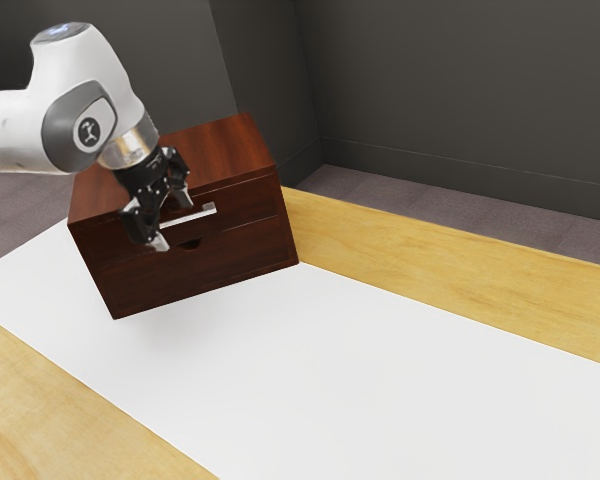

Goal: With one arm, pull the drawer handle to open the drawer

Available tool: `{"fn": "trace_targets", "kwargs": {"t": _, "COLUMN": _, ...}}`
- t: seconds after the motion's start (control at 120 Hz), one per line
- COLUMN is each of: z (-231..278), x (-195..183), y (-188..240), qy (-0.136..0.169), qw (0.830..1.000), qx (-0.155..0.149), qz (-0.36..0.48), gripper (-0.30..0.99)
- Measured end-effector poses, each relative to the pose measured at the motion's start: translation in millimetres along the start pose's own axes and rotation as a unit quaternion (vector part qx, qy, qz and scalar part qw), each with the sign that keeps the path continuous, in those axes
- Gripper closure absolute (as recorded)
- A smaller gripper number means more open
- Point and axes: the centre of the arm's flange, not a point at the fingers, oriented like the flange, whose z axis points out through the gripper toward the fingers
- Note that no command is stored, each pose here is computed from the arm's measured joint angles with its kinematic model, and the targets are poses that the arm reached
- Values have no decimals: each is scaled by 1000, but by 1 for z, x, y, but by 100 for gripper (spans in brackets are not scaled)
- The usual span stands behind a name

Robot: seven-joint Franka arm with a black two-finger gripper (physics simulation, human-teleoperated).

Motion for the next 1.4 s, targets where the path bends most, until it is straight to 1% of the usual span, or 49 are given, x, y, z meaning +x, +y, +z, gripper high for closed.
{"fn": "trace_targets", "kwargs": {"t": 0.092, "z": 6, "x": 28, "y": 9, "qy": 1, "qw": 1000, "qx": -10, "qz": -23, "gripper": 0}}
{"fn": "trace_targets", "kwargs": {"t": 0.15, "z": 7, "x": 35, "y": 11, "qy": 2, "qw": 999, "qx": -16, "qz": -30, "gripper": 0}}
{"fn": "trace_targets", "kwargs": {"t": 0.333, "z": 16, "x": 30, "y": 17, "qy": -3, "qw": 999, "qx": -24, "qz": -28, "gripper": 0}}
{"fn": "trace_targets", "kwargs": {"t": 0.467, "z": 22, "x": 25, "y": 13, "qy": -6, "qw": 999, "qx": -27, "qz": -27, "gripper": 0}}
{"fn": "trace_targets", "kwargs": {"t": 0.617, "z": 25, "x": 27, "y": 11, "qy": -20, "qw": 998, "qx": -32, "qz": -60, "gripper": 0}}
{"fn": "trace_targets", "kwargs": {"t": 0.808, "z": 29, "x": 25, "y": 11, "qy": -24, "qw": 996, "qx": -33, "qz": -85, "gripper": 0}}
{"fn": "trace_targets", "kwargs": {"t": 0.833, "z": 29, "x": 25, "y": 11, "qy": -24, "qw": 995, "qx": -34, "qz": -88, "gripper": 3}}
{"fn": "trace_targets", "kwargs": {"t": 0.967, "z": 32, "x": 25, "y": 10, "qy": -25, "qw": 994, "qx": -32, "qz": -102, "gripper": 23}}
{"fn": "trace_targets", "kwargs": {"t": 1.067, "z": 36, "x": 26, "y": 8, "qy": -26, "qw": 993, "qx": -28, "qz": -111, "gripper": 33}}
{"fn": "trace_targets", "kwargs": {"t": 1.217, "z": 39, "x": 30, "y": 6, "qy": -24, "qw": 992, "qx": -24, "qz": -124, "gripper": 41}}
{"fn": "trace_targets", "kwargs": {"t": 1.4, "z": 39, "x": 24, "y": -2, "qy": -23, "qw": 991, "qx": -20, "qz": -130, "gripper": 46}}
